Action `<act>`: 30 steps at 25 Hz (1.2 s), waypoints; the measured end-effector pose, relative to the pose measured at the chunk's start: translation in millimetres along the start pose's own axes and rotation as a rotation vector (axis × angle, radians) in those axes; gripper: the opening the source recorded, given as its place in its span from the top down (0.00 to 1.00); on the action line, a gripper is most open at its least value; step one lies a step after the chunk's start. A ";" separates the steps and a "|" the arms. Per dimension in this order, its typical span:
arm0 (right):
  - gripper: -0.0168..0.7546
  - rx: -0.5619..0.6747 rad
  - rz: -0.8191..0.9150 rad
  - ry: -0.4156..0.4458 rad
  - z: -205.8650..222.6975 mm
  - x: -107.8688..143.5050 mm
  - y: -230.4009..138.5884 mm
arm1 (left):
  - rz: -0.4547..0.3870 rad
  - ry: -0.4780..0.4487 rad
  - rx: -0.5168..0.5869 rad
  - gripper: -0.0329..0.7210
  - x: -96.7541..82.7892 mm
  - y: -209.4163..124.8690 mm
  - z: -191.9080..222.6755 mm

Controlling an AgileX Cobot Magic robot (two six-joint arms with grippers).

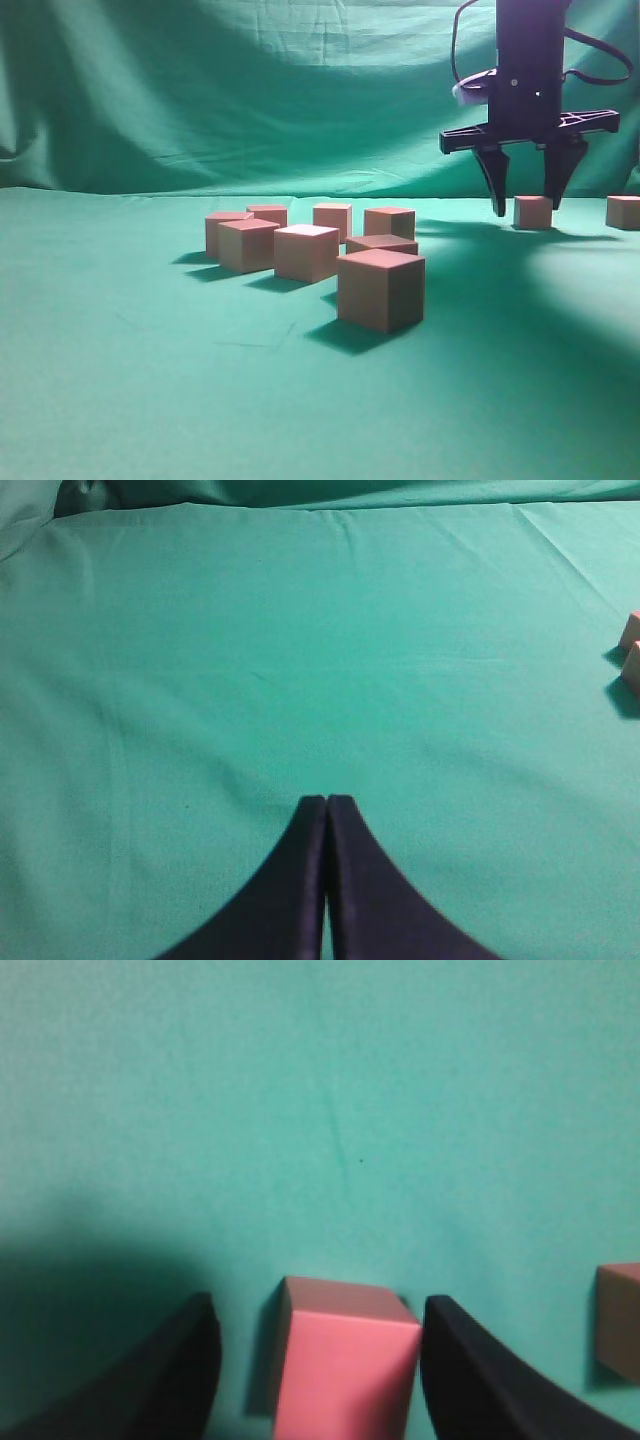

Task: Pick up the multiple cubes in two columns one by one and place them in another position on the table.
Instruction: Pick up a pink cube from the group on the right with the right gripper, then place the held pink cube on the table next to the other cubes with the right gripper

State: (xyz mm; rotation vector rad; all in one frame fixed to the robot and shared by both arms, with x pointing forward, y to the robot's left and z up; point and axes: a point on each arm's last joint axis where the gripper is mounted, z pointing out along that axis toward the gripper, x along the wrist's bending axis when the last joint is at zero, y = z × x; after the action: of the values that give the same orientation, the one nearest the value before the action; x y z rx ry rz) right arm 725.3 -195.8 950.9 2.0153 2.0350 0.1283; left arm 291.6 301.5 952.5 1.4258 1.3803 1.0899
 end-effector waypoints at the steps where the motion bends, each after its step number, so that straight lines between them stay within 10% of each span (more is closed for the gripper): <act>1: 0.47 0.000 0.000 0.000 0.0 0.0 0.0 | 0.000 0.000 0.000 0.96 0.0 0.0 0.0; 4: 0.62 0.000 0.005 0.002 0.0 -0.7 0.2 | 0.000 0.000 0.000 0.96 0.0 0.0 0.0; 16: 0.61 0.030 0.017 0.010 -16.4 -5.1 -0.9 | 0.000 0.000 0.000 0.96 0.0 0.0 0.0; 30: 0.61 -0.350 -0.193 0.322 -252.1 39.6 -55.8 | 0.000 0.000 0.000 0.96 0.0 0.0 0.0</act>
State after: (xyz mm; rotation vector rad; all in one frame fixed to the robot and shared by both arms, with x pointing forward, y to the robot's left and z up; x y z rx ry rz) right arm 607.5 -125.7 1173.2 1.6578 2.1912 0.7557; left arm 291.6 301.5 952.5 1.4258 1.3803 1.0899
